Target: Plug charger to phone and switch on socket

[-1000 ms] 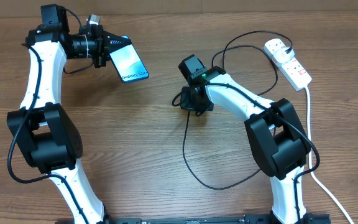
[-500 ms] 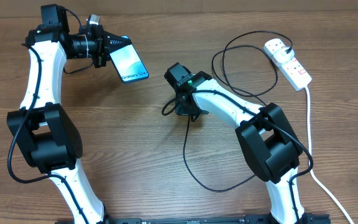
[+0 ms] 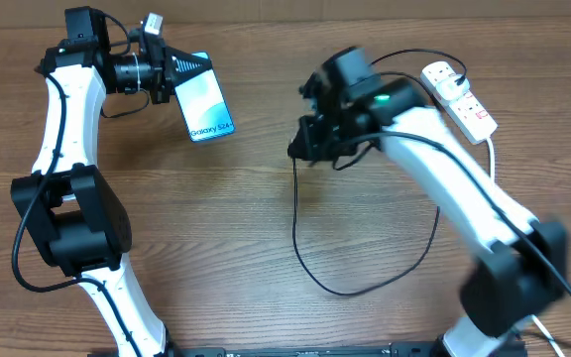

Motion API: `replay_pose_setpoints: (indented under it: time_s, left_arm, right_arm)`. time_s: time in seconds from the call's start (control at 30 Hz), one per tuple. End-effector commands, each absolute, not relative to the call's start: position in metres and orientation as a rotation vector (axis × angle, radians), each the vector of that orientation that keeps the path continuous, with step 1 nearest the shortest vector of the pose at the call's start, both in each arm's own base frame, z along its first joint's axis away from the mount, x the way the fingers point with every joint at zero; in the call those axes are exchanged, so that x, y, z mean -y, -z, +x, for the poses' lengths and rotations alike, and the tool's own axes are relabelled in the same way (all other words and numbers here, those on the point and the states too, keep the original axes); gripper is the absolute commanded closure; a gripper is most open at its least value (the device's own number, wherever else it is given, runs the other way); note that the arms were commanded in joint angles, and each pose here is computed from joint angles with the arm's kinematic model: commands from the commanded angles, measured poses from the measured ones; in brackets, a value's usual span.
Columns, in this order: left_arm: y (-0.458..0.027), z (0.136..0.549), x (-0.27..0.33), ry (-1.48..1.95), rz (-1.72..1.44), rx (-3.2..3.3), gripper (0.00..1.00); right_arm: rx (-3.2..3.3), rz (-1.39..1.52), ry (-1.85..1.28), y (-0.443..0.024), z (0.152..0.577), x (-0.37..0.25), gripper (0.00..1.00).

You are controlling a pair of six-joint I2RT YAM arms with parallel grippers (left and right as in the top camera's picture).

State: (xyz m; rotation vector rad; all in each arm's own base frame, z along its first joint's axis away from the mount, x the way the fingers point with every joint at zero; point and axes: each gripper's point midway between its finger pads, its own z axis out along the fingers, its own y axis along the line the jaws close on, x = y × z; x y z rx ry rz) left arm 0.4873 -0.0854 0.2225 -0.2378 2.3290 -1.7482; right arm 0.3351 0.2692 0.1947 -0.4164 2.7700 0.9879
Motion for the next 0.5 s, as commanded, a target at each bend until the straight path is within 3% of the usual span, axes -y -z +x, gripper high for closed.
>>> replay_pose_setpoints:
  time_s: [0.0,0.27,0.47]
  left_arm:
    - [-0.265,0.477,0.095,1.849,-0.024,-2.175,0.96]
    - [-0.277,0.478,0.103,1.927,-0.012,-2.143,0.96]
    - [-0.285,0.481,0.112,1.960,0.022,-2.125,0.96]
  right_arm:
    - [-2.530,-0.761,-1.357,-0.252,0.295,-0.293,0.96]
    - [-2.346,-0.902,-1.686,-0.253,0.269,-0.316,0.96]
    - [-2.352,-0.808,-1.733,-0.231,0.277,-0.330,0.96]
